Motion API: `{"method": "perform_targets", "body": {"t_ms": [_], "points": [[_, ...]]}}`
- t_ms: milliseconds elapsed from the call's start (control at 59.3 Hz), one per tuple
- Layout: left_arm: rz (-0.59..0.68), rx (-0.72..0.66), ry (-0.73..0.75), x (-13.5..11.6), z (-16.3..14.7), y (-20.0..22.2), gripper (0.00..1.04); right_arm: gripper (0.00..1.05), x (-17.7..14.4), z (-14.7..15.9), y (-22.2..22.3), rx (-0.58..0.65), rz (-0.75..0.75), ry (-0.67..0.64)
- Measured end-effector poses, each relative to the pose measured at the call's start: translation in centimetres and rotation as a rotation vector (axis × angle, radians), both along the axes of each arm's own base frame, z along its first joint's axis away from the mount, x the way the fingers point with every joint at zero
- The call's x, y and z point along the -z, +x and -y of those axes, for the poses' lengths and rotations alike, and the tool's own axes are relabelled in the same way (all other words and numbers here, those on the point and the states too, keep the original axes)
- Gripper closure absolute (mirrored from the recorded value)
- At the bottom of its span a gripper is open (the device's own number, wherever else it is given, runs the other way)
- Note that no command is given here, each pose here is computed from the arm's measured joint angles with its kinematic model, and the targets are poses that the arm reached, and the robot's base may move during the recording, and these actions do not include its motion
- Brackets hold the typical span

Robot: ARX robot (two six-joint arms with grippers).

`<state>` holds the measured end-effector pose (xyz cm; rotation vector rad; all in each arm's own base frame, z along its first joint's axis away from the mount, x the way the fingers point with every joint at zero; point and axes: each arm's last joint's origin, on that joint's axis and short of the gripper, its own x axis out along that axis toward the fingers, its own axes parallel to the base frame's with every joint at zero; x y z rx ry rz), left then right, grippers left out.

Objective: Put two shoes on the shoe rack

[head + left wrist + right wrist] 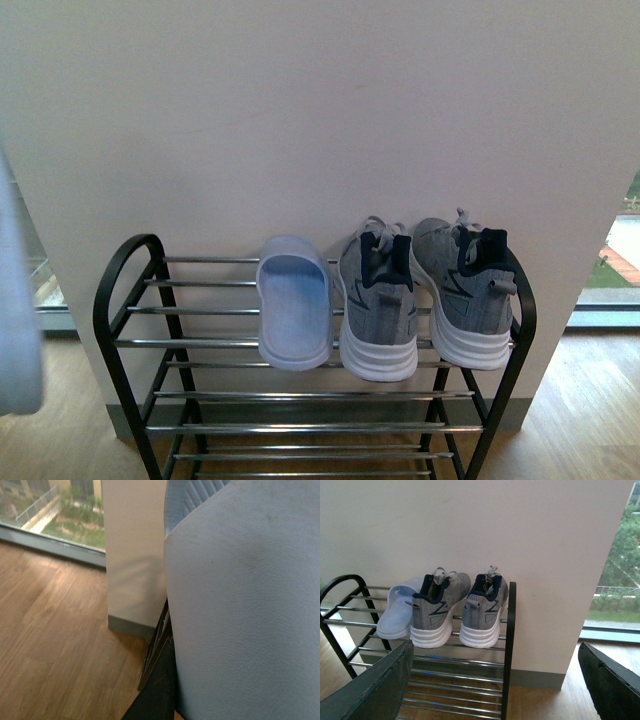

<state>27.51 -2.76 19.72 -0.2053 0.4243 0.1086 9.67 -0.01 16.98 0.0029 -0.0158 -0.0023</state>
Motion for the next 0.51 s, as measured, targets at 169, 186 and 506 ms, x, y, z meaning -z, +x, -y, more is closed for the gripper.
{"method": "perform_targets", "body": {"t_ms": [169,186,506], "points": [[-0.144,0.087,0.171,1.4,2.1,7.6,1.03,0.09,0.0,0.0,0.0,0.000,0.000,0.000],[-0.147,0.090,0.177,1.4,2.2,8.0,1.03,0.09,0.0,0.0,0.0,0.000,0.000,0.000],[-0.219,0.226,0.388,2.8,4.9,15.7,1.03,0.09,0.0,0.0,0.0,0.000,0.000,0.000]]}}
